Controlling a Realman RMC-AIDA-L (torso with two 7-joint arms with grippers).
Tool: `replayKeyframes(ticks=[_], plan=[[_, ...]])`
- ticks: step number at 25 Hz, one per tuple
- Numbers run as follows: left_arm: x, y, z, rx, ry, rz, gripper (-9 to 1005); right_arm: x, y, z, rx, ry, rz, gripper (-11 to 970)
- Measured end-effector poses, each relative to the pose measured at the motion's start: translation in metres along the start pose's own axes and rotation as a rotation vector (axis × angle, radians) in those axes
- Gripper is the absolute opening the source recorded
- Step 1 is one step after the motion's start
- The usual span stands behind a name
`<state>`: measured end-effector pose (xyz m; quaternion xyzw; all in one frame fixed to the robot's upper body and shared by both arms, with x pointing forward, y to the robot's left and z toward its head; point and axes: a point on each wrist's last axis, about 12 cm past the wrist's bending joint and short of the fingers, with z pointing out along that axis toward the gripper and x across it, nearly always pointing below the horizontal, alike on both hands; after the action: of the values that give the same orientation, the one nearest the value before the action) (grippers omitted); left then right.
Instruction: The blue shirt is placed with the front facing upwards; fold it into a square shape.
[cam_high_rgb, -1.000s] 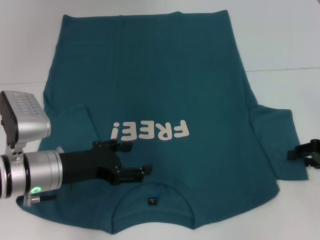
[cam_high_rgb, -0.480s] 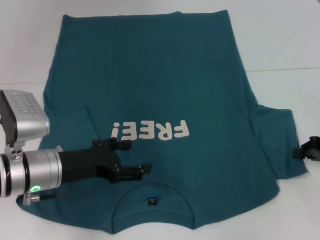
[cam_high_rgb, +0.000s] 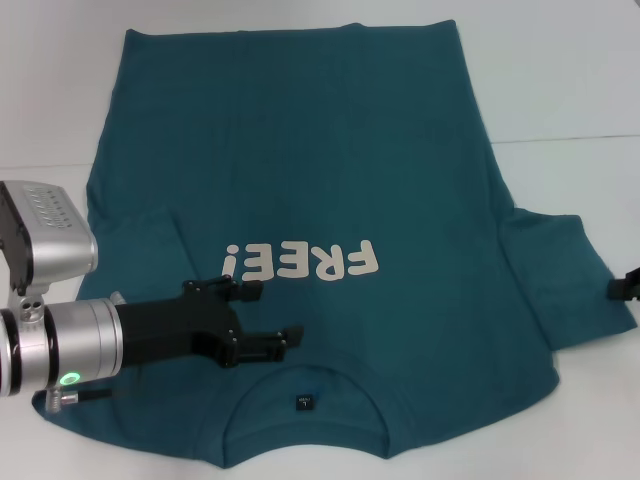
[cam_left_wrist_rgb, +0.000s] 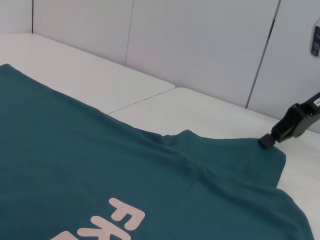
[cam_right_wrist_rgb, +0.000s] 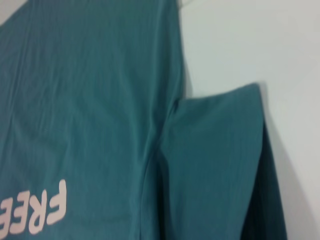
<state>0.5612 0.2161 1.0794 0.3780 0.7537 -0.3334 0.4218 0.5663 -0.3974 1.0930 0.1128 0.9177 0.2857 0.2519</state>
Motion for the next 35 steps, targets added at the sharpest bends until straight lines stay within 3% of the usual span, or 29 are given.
replayKeyframes(ticks=[9, 23, 35], plan=[[0.000, 0.000, 0.000, 0.000, 0.000, 0.002, 888, -0.013, -0.004, -0.018, 0.000, -0.051, 0.001, 6], [-0.002, 0.000, -0.001, 0.004, -0.004, 0.002, 888, -0.035, 0.011, -0.034, -0.005, -0.085, -0.066, 12], [-0.003, 0.000, -0.001, 0.005, -0.016, 0.001, 887, -0.044, 0.012, -0.044, 0.011, -0.108, -0.093, 18]])
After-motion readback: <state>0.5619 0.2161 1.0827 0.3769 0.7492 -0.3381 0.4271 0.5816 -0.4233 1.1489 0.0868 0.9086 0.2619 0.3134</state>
